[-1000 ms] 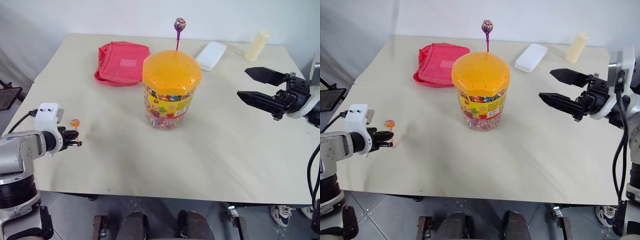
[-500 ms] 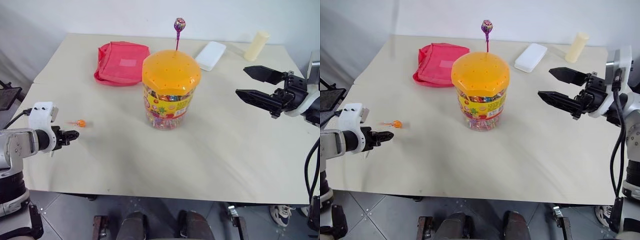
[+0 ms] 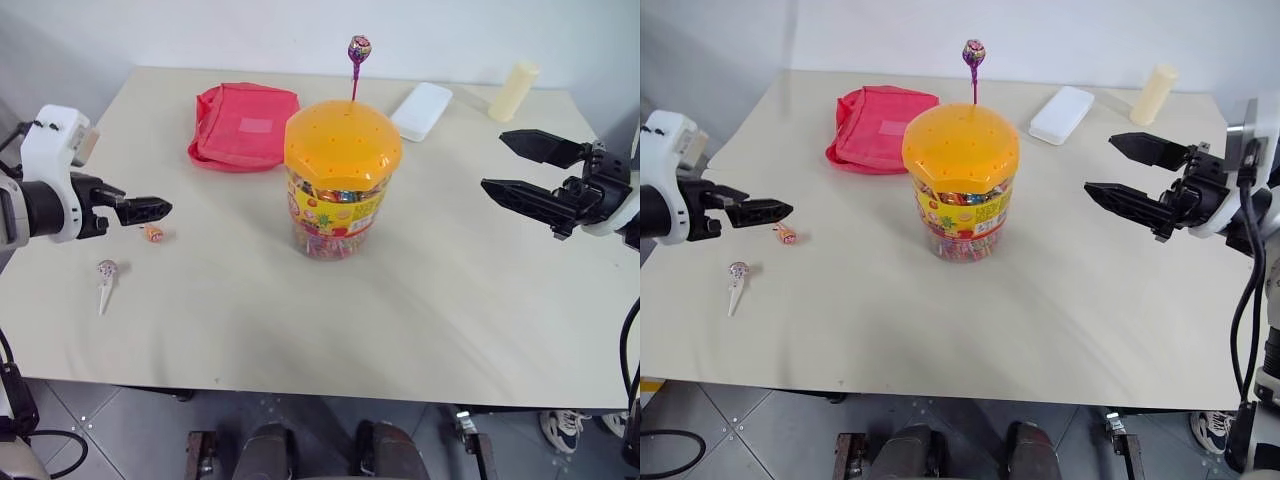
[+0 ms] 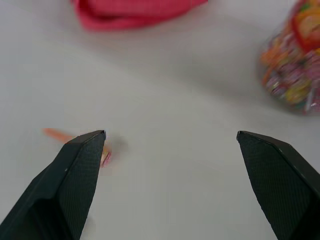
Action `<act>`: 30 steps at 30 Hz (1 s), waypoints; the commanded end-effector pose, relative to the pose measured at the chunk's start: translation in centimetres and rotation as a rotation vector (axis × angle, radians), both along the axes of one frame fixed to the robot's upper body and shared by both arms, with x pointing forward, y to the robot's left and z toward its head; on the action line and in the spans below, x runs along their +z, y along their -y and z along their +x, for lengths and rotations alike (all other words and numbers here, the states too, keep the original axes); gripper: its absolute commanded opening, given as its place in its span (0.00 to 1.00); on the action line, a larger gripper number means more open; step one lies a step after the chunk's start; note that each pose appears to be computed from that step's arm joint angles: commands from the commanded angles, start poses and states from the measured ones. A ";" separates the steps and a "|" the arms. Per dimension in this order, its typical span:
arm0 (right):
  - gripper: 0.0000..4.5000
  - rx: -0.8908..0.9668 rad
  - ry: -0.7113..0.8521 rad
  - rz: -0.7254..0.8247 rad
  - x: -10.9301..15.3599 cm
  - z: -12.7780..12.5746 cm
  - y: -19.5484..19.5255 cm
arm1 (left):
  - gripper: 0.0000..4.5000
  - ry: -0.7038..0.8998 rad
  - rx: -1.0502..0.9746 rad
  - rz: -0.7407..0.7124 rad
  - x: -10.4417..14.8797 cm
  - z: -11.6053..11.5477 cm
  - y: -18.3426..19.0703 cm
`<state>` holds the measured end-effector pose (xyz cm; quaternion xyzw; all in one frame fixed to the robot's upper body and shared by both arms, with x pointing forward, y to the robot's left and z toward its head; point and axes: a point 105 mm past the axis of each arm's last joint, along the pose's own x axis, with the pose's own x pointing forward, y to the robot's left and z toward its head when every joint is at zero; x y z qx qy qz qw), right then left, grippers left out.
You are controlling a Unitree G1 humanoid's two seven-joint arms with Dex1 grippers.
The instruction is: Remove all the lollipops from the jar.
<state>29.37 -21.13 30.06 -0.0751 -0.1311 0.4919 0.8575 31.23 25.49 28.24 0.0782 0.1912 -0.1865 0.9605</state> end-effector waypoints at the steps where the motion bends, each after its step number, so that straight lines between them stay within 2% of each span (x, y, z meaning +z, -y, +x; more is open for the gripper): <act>1: 1.00 -0.036 0.085 0.004 1.5 -1.3 0.5 | 0.99 0.358 -0.290 0.020 5.2 1.5 3.9; 4: 1.00 -0.055 0.101 0.022 1.6 -1.5 0.7 | 0.99 0.582 -0.501 -0.085 7.8 2.9 6.9; 7: 1.00 -0.070 0.109 0.032 1.5 -1.8 0.8 | 0.99 0.652 -0.618 -0.142 9.0 4.5 9.0; 11: 1.00 -0.103 0.114 0.042 1.2 -2.4 1.1 | 0.99 0.597 -0.694 -0.174 9.4 7.0 12.0; 15: 1.00 -0.146 0.116 0.051 0.8 -3.1 1.6 | 0.99 0.524 -0.756 -0.133 9.1 9.0 15.2; 24: 1.00 -0.218 0.126 0.068 0.3 -4.6 2.3 | 0.99 0.502 -0.780 -0.123 9.2 10.6 20.7; 29: 1.00 -0.255 0.132 0.076 0.2 -5.4 2.6 | 0.99 0.488 -0.686 -0.113 8.8 11.7 22.4; 30: 1.00 -0.260 0.132 0.077 0.2 -5.5 2.6 | 0.95 0.490 -0.665 -0.121 8.9 11.9 22.5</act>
